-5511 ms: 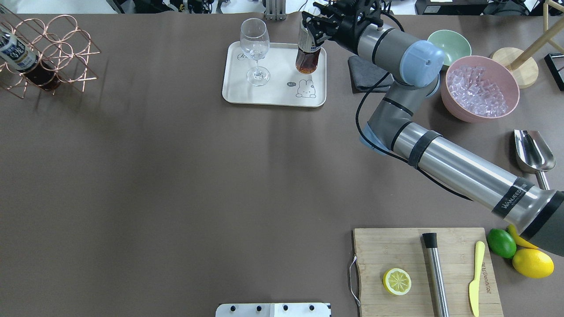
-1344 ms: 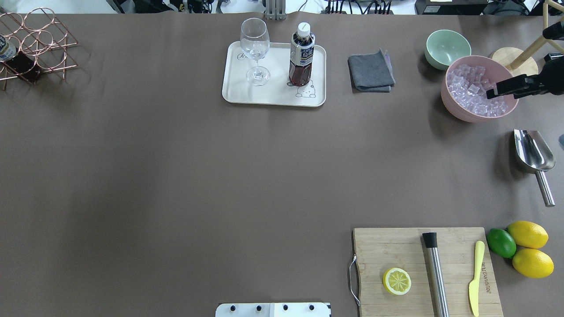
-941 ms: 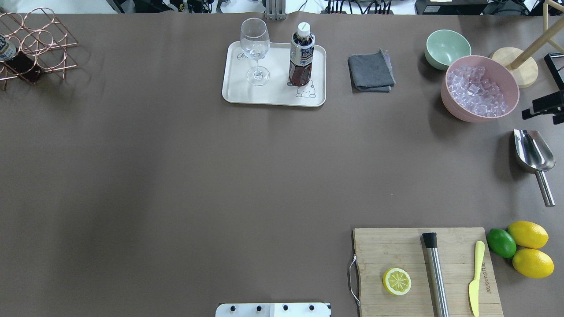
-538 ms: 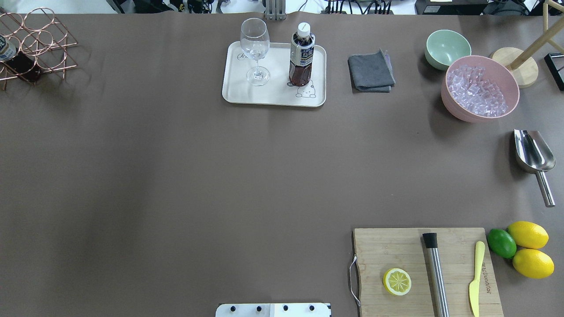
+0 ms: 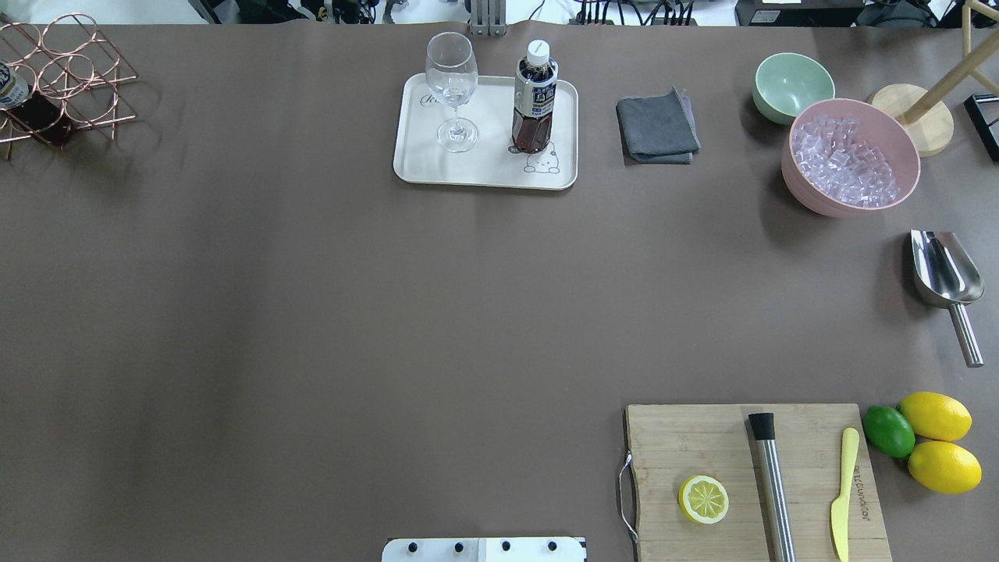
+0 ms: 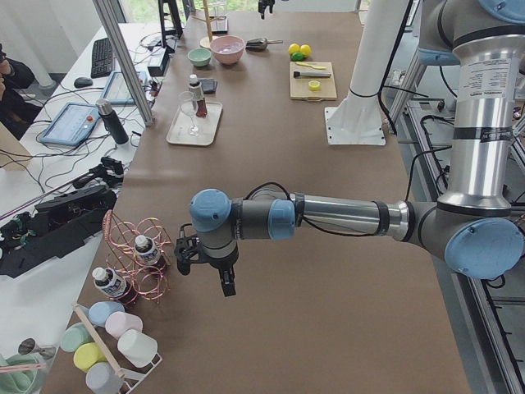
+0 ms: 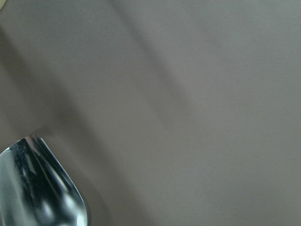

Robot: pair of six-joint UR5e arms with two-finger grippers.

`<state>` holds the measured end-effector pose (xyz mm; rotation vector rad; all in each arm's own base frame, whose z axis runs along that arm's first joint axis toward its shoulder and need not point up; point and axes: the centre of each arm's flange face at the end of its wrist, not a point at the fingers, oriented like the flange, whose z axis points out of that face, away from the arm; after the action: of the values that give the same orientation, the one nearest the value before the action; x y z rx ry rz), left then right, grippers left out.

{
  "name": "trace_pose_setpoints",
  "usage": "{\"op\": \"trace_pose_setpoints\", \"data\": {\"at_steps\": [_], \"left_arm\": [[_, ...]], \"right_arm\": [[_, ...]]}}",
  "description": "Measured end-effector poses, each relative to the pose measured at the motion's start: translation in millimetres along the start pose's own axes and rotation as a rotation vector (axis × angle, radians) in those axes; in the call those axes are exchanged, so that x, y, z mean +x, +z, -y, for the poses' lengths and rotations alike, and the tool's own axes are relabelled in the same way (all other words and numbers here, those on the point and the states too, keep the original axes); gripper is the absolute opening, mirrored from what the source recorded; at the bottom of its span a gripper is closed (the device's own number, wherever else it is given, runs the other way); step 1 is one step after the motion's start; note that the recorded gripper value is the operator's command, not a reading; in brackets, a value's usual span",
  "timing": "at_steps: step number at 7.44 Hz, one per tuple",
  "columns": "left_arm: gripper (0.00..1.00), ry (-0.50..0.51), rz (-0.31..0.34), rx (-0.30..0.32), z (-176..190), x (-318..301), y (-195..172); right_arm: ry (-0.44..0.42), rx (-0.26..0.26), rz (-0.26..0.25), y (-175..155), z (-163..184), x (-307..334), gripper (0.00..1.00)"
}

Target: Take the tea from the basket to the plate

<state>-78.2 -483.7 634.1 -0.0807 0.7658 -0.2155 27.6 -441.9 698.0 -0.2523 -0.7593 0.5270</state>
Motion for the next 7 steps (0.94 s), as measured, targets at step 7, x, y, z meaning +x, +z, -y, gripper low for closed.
{"op": "trace_pose_setpoints", "data": {"at_steps": [7], "left_arm": [[0.98,0.116,-0.037,0.071,-17,-9,11]], "right_arm": [[-0.338,0.026,-0.005,-51,3,16,1.0]]}}
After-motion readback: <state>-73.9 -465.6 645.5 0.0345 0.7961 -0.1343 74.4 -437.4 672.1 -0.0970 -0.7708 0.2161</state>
